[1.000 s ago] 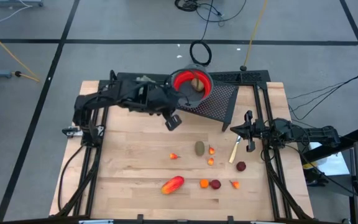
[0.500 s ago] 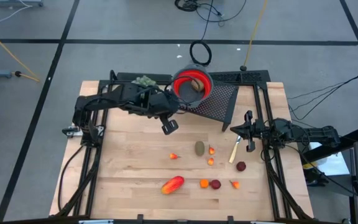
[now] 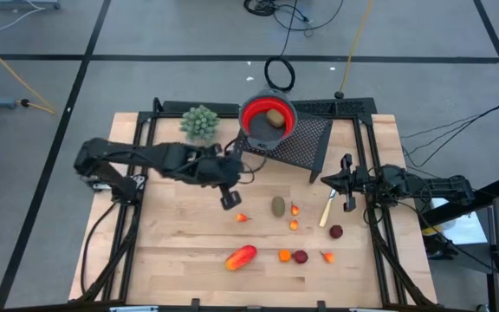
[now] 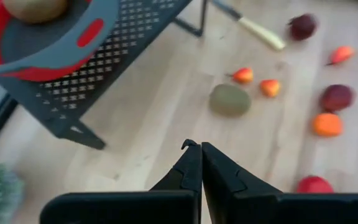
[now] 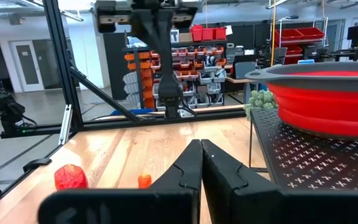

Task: Pick & Place Fruit
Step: Put the kiwi into the red strainer bowl

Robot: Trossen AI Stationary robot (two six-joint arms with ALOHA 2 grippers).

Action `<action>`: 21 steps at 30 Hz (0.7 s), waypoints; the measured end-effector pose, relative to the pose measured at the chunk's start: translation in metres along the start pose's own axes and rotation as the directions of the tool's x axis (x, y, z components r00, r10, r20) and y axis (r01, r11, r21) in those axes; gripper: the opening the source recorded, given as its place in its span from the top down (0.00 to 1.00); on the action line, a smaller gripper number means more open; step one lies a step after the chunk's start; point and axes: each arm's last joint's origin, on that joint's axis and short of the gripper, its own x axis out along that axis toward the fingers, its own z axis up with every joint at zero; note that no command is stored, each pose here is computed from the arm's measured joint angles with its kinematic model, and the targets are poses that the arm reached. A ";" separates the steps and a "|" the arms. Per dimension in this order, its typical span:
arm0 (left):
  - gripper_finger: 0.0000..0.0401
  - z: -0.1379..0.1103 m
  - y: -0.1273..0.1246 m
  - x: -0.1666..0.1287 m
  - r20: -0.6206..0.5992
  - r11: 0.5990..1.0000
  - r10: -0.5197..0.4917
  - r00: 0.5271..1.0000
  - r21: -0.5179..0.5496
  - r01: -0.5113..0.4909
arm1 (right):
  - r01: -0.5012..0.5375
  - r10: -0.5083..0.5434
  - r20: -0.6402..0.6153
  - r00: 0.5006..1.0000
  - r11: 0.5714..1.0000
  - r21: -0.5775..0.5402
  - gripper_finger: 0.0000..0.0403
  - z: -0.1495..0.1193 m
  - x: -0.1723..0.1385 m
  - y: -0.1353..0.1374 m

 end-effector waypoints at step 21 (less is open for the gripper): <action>0.99 -0.116 0.023 -0.044 0.306 0.973 -0.218 0.927 -0.008 0.231 | 0.002 -0.002 0.002 1.000 1.000 -0.028 1.00 0.000 0.000 0.000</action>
